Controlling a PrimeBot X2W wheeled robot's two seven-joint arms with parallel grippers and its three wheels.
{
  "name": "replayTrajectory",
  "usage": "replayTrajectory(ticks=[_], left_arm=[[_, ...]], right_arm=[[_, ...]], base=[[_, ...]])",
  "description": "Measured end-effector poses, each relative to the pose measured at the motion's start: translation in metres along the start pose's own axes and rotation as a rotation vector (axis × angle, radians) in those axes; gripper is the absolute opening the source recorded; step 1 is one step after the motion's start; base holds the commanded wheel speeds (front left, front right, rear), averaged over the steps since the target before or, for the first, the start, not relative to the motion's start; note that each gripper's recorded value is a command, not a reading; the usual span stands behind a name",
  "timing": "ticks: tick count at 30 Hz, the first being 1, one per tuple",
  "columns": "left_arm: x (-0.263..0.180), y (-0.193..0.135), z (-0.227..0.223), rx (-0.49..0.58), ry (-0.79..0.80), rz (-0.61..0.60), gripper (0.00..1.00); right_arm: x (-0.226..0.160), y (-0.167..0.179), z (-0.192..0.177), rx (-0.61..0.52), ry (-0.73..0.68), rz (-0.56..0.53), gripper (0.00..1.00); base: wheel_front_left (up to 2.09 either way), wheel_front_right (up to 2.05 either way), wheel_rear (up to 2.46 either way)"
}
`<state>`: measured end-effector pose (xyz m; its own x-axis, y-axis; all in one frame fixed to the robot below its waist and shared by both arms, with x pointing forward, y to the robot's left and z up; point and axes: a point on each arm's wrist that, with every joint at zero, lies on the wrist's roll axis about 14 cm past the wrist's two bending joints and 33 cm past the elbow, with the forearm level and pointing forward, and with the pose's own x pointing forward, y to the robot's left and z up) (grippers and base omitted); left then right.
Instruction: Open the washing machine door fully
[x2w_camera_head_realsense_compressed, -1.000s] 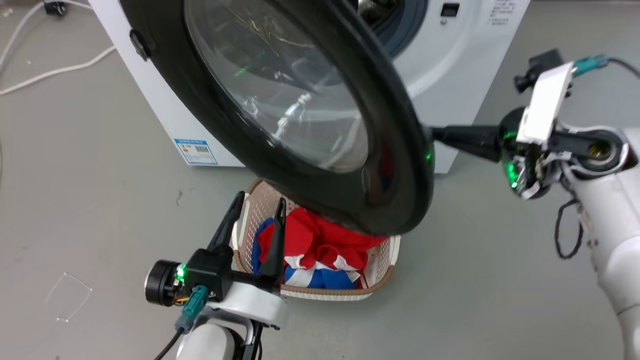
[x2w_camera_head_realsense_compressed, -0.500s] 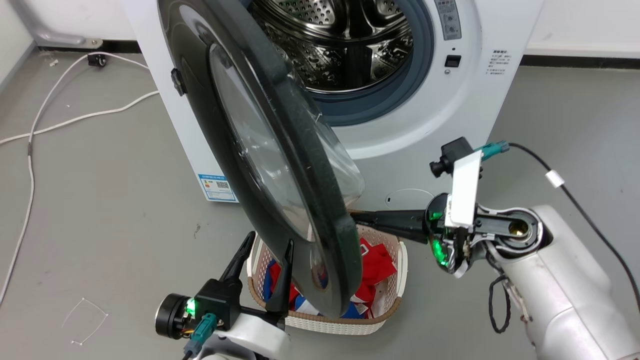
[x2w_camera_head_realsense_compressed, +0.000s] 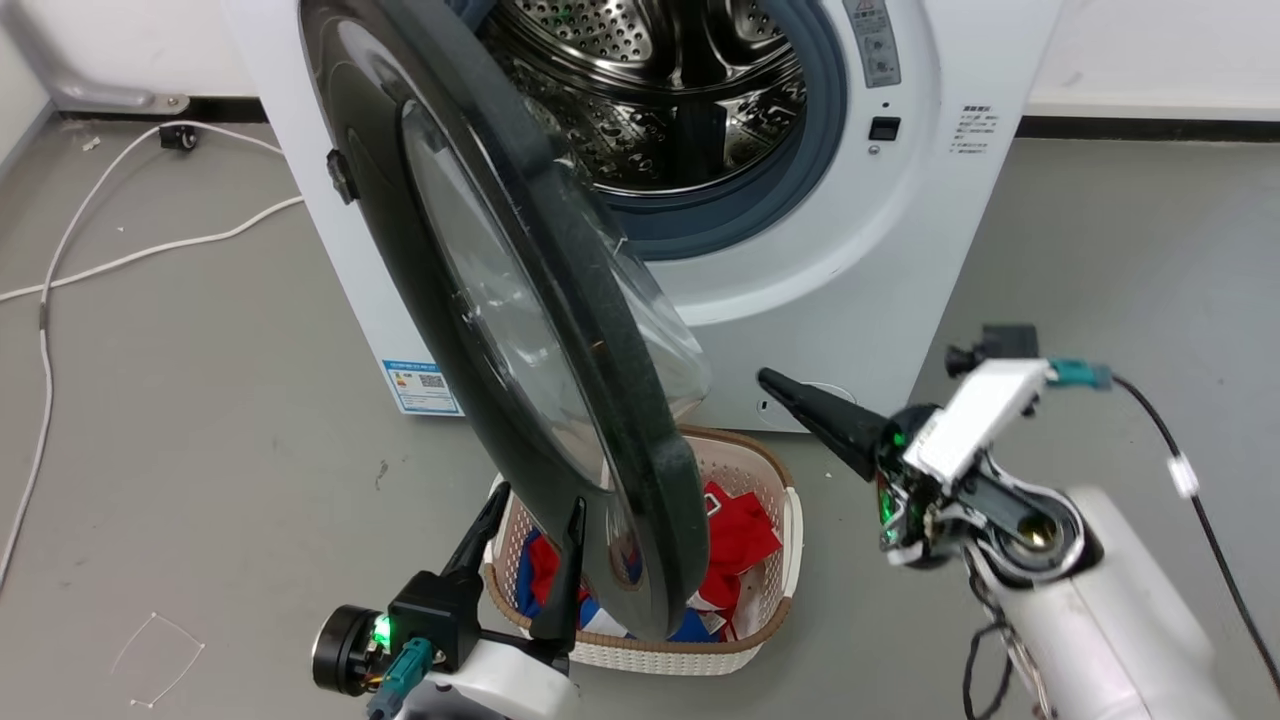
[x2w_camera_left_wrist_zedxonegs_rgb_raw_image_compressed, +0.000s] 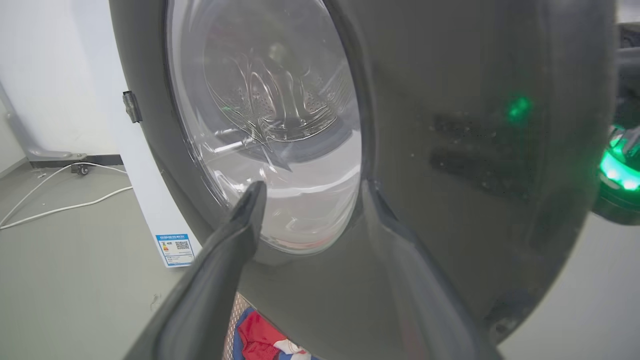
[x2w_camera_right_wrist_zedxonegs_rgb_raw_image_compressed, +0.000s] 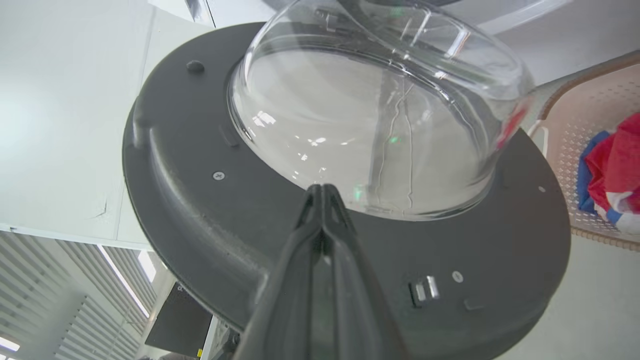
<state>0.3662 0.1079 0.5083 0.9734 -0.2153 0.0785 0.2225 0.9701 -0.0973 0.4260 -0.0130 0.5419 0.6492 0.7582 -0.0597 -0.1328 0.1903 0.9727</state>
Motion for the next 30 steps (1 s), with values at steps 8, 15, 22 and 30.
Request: replayTrajectory(ticks=[8, 15, 22, 30], left_arm=[[0.001, 0.0, -0.002, -0.011, 0.002, 0.011, 1.0], [0.0, 0.002, -0.006, -0.011, 0.014, 0.023, 1.0], [0.005, 0.01, -0.009, -0.002, 0.024, 0.042, 1.0], [0.013, 0.018, -0.004, 0.008, 0.006, 0.059, 1.0]], right_arm=[[-0.061, -0.028, 0.038, 0.081, -0.378, -0.016, 0.0], [-0.137, -0.056, 0.066, -0.047, -0.679, -0.145, 1.0], [-0.174, -0.063, 0.084, -0.372, -0.782, -0.299, 1.0], [-0.185, -0.035, 0.102, -0.797, -0.831, -0.407, 1.0]], base=[[0.0, 0.0, 0.0], [0.0, 0.0, 0.0], [0.0, 0.0, 0.0], [0.0, 0.0, 0.0]])
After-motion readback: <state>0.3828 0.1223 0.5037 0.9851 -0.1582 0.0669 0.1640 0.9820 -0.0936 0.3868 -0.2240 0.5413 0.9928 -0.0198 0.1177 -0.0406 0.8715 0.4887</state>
